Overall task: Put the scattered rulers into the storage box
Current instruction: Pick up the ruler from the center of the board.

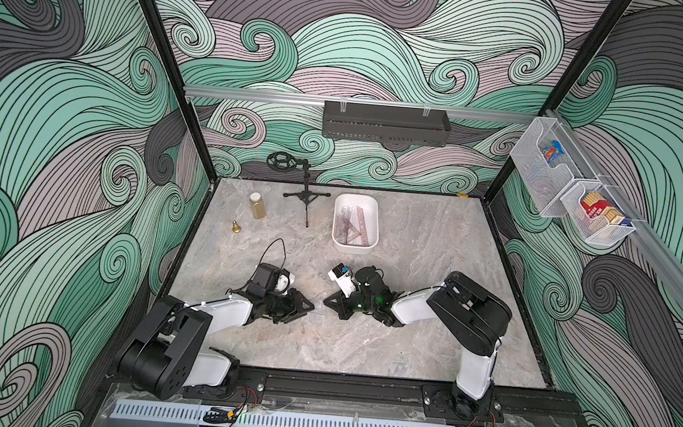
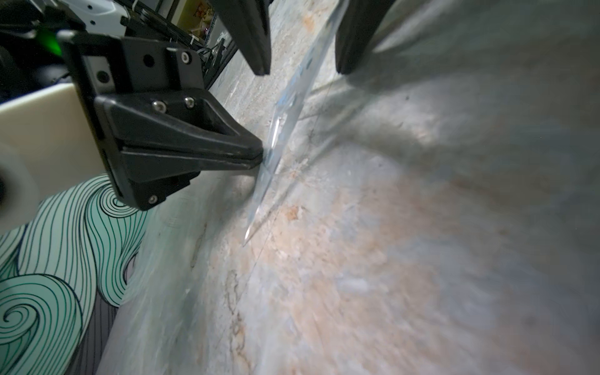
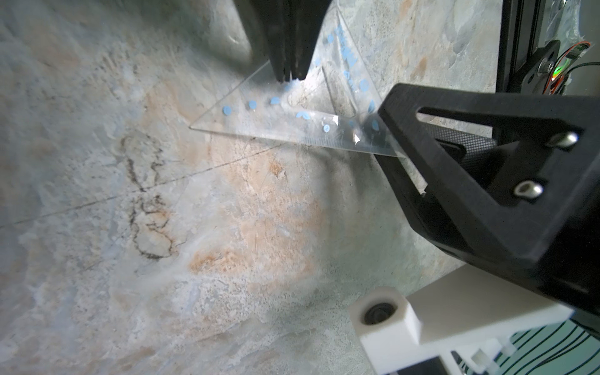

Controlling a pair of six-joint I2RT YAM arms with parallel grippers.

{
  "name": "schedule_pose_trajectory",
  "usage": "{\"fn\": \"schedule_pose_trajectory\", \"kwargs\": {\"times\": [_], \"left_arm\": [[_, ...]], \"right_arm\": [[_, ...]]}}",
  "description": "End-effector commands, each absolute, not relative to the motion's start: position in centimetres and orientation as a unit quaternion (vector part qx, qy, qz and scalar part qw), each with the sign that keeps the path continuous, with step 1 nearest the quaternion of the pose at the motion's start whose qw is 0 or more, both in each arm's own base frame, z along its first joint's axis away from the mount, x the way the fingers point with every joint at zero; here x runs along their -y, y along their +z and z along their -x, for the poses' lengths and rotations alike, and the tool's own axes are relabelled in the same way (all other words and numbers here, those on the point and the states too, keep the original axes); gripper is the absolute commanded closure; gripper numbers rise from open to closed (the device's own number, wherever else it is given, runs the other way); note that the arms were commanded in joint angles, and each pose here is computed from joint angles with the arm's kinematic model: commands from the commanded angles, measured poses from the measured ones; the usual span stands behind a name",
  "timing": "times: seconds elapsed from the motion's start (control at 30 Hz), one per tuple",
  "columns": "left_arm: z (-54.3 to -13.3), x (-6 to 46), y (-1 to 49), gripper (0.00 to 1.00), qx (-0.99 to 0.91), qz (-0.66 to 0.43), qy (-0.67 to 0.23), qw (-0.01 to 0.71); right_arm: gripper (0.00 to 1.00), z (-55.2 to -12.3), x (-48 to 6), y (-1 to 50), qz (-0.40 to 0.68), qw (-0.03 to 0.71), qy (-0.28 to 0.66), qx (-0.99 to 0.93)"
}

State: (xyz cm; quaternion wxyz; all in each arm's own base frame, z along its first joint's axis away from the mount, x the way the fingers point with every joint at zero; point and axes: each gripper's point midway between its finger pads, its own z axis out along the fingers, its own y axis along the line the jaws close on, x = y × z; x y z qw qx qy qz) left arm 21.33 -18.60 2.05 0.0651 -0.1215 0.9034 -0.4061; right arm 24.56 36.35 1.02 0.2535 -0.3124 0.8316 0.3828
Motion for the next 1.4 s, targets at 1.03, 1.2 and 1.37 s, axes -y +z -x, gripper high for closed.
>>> {"fn": "schedule_pose_trajectory", "kwargs": {"times": [1.03, 1.2, 1.37], "left_arm": [[-24.7, 23.9, 17.9, 1.0, -0.771, -0.022, -0.612, 0.176], [-24.9, 24.0, 18.3, 1.0, -0.765, -0.021, -0.618, 0.179], [-25.1, 24.1, 18.5, 1.0, -0.764, -0.022, -0.619, 0.182]], "right_arm": [[0.48, -25.6, -31.4, 18.6, 0.141, 0.226, 0.7, -0.663], [0.61, -26.4, -31.8, 19.0, 0.141, 0.23, 0.698, -0.663], [0.79, -27.5, -32.2, 19.3, 0.143, 0.235, 0.691, -0.669]]}}
